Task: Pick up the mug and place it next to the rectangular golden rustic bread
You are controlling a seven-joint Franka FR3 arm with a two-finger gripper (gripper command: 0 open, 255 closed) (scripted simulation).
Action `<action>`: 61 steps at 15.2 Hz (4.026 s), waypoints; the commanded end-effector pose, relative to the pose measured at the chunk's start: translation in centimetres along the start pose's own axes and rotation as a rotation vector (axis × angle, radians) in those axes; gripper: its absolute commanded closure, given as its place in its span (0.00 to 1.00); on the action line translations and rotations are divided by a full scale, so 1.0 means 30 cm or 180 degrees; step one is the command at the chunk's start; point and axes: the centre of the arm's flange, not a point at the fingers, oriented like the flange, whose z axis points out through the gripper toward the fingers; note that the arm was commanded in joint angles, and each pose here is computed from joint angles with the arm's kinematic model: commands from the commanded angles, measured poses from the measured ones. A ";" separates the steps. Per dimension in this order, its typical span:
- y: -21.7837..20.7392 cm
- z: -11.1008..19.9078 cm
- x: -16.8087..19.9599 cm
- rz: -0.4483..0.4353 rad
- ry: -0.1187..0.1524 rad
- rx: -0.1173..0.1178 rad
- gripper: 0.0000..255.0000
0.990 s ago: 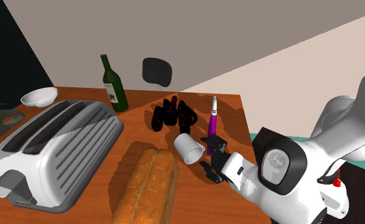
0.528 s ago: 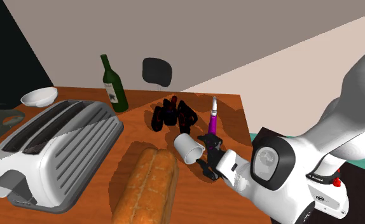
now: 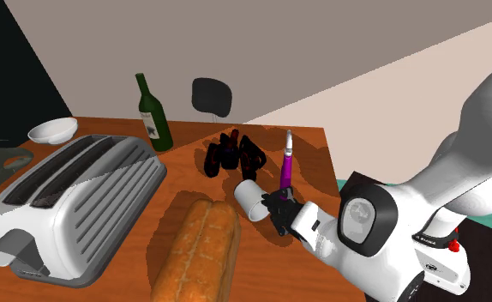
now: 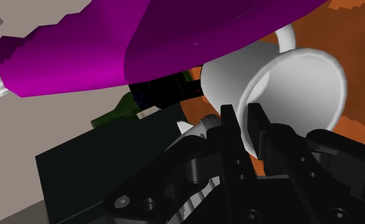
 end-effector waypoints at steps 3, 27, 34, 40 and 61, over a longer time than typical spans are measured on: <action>0.000 0.000 0.000 0.0000 -0.0001 0.0000 1.00; 0.336 -0.115 0.102 0.0000 -0.0001 0.0000 1.00; 0.448 -0.154 0.136 0.0000 -0.0001 0.0000 1.00; 0.544 -0.187 0.165 0.0000 -0.0001 0.0000 1.00; 0.431 -0.634 0.530 0.0000 -0.0001 0.0000 1.00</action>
